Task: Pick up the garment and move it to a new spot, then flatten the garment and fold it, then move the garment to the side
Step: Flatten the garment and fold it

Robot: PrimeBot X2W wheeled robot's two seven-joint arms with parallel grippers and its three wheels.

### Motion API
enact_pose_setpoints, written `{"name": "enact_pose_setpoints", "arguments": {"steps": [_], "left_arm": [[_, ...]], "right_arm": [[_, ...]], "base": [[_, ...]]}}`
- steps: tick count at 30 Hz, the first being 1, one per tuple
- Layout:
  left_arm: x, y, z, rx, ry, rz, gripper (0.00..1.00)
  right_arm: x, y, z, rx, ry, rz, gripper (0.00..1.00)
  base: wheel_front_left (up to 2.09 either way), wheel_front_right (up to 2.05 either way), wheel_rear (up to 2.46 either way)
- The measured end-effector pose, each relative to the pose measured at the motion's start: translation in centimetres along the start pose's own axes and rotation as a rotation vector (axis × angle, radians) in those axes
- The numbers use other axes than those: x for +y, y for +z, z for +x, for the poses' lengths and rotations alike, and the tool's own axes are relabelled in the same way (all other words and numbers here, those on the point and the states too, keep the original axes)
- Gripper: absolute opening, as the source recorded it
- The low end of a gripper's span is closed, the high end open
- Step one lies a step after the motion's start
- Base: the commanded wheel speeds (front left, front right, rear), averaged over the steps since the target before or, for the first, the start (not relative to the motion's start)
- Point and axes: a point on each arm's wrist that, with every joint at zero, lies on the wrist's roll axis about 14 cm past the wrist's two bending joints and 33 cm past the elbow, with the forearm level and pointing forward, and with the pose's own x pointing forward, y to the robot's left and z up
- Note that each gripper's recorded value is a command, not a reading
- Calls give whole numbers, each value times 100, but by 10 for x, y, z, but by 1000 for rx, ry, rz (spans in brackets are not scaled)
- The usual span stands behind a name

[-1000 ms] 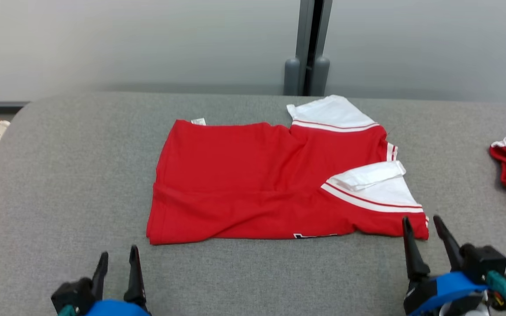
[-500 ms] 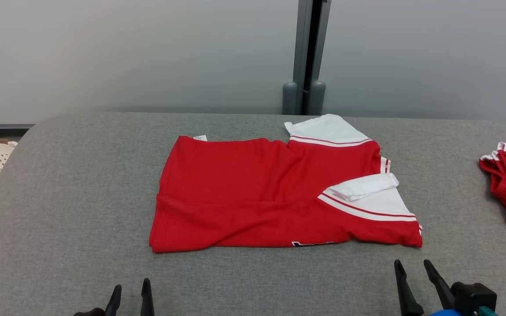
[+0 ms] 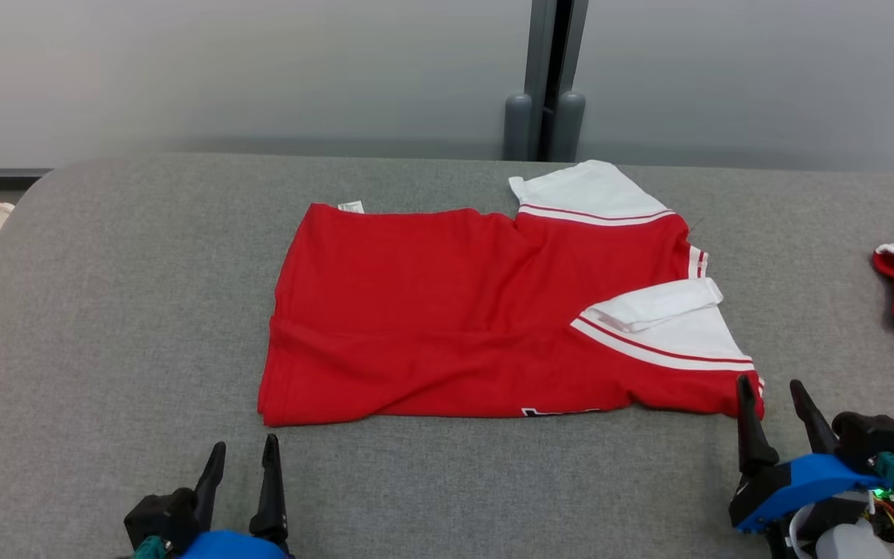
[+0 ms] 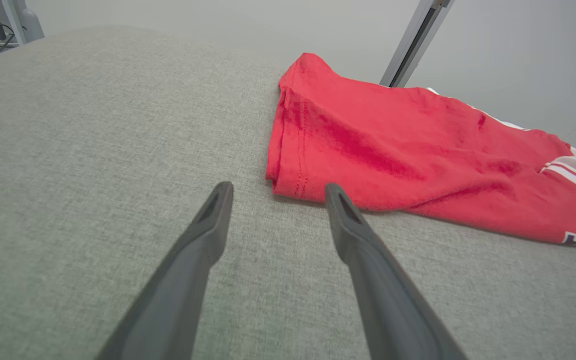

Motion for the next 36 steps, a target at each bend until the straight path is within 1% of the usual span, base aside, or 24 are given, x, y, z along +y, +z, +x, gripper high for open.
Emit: {"name": "enact_pose_setpoints", "arguments": {"steps": [5, 9, 12, 17, 20, 27, 34, 35, 36], "left_arm": [[0, 2, 11, 4, -5, 11, 100], [-2, 1, 20, 14, -12, 17, 100], [-3, 1, 27, 19, -20, 21, 100], [-6, 3, 39, 21, -32, 37, 100], [-18, -2, 49, 41, -67, 15, 100], [2, -6, 60, 75, -27, 39, 100], [-8, -24, 60, 135, -52, 26, 100], [-8, -25, 60, 140, -52, 25, 98], [-8, -26, 60, 144, -54, 24, 60]], "right_arm": [[-2, -18, 16, 71, -20, 18, 100], [-6, -42, 19, 153, -40, 30, 100], [-7, -49, 23, 177, -44, 29, 100], [-8, -55, 27, 196, -46, 23, 100], [-7, -56, 30, 197, -37, 12, 100], [-7, -54, 32, 190, -30, 2, 100], [-6, -54, 33, 186, -26, -1, 100], [-6, -54, 33, 185, -27, 1, 100], [-6, -53, 33, 184, -27, 4, 100]], "base": [[0, 0, 0], [0, 0, 0], [0, 0, 0], [0, 0, 0], [0, 0, 0], [0, 0, 0], [0, 0, 0], [0, 0, 0], [0, 0, 0]]}}
